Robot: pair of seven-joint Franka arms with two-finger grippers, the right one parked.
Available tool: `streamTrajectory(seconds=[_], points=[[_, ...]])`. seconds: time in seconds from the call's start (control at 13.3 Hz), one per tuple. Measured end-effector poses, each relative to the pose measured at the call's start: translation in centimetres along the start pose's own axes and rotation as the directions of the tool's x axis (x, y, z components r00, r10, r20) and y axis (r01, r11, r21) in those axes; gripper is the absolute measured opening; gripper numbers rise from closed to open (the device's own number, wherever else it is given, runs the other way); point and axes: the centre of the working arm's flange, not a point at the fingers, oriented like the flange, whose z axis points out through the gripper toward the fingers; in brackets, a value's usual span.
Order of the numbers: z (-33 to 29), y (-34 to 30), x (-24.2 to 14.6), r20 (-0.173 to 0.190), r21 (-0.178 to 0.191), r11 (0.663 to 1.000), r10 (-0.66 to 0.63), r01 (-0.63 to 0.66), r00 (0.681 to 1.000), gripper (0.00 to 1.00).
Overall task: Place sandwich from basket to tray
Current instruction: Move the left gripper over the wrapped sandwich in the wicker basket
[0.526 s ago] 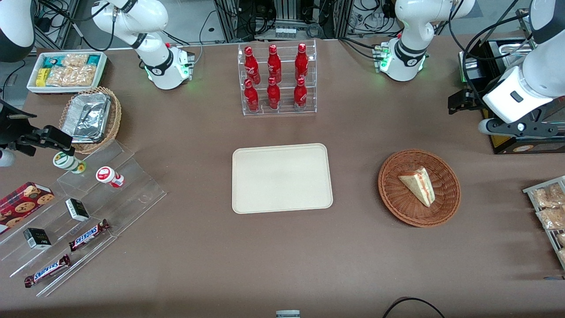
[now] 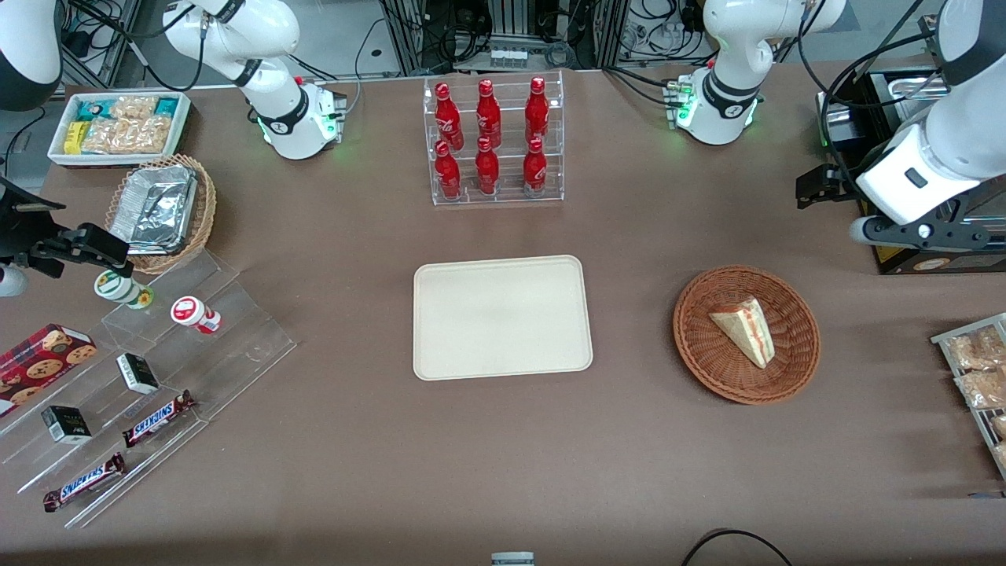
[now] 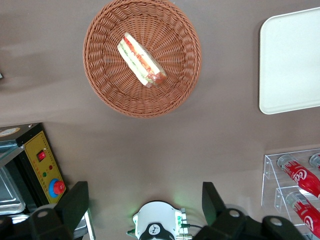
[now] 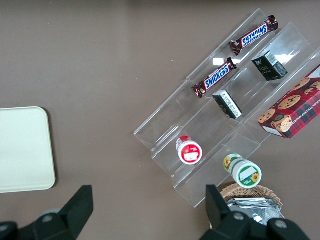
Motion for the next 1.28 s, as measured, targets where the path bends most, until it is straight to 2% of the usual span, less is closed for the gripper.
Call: streamTrajectory(seconds=[0.3, 0.75, 1.13, 1.28], points=[[4.3, -0.1, 2.0, -0.019, 0.000, 1.000, -0.001, 0.001, 1.000, 1.00], [13.3, -0.5, 5.0, -0.085, -0.005, 1.000, -0.007, 0.007, 0.996, 1.00], [19.4, -2.1, 7.5, -0.078, -0.023, 0.999, -0.044, 0.043, 0.996, 1.00], [21.3, -2.2, 8.4, -0.095, -0.031, 0.997, -0.080, 0.078, 0.992, 1.00]])
